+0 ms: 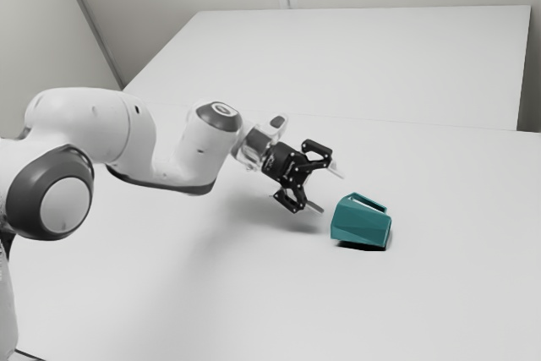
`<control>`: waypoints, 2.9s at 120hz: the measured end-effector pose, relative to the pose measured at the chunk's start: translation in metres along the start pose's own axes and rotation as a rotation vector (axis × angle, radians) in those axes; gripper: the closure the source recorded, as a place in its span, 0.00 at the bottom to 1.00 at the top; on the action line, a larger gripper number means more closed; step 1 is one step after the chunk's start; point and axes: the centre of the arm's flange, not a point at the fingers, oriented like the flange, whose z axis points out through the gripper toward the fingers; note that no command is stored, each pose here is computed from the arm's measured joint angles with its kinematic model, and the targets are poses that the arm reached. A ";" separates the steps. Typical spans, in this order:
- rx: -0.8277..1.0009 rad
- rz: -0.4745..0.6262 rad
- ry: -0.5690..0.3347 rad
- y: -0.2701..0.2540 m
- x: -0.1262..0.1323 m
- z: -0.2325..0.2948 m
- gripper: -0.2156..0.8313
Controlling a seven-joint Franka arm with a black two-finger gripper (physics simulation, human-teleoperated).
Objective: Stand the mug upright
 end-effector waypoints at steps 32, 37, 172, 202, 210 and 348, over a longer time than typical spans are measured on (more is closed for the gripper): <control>-0.052 -0.047 0.030 -0.003 0.015 0.018 0.21; -0.057 -0.055 0.029 -0.004 0.015 0.025 0.21; 0.140 0.081 0.150 0.056 -0.010 0.010 0.95; 0.534 0.302 0.289 0.092 -0.053 -0.066 0.96; 0.633 0.339 0.320 0.094 -0.062 -0.084 0.96; 1.037 0.292 0.258 -0.014 -0.091 -0.126 0.96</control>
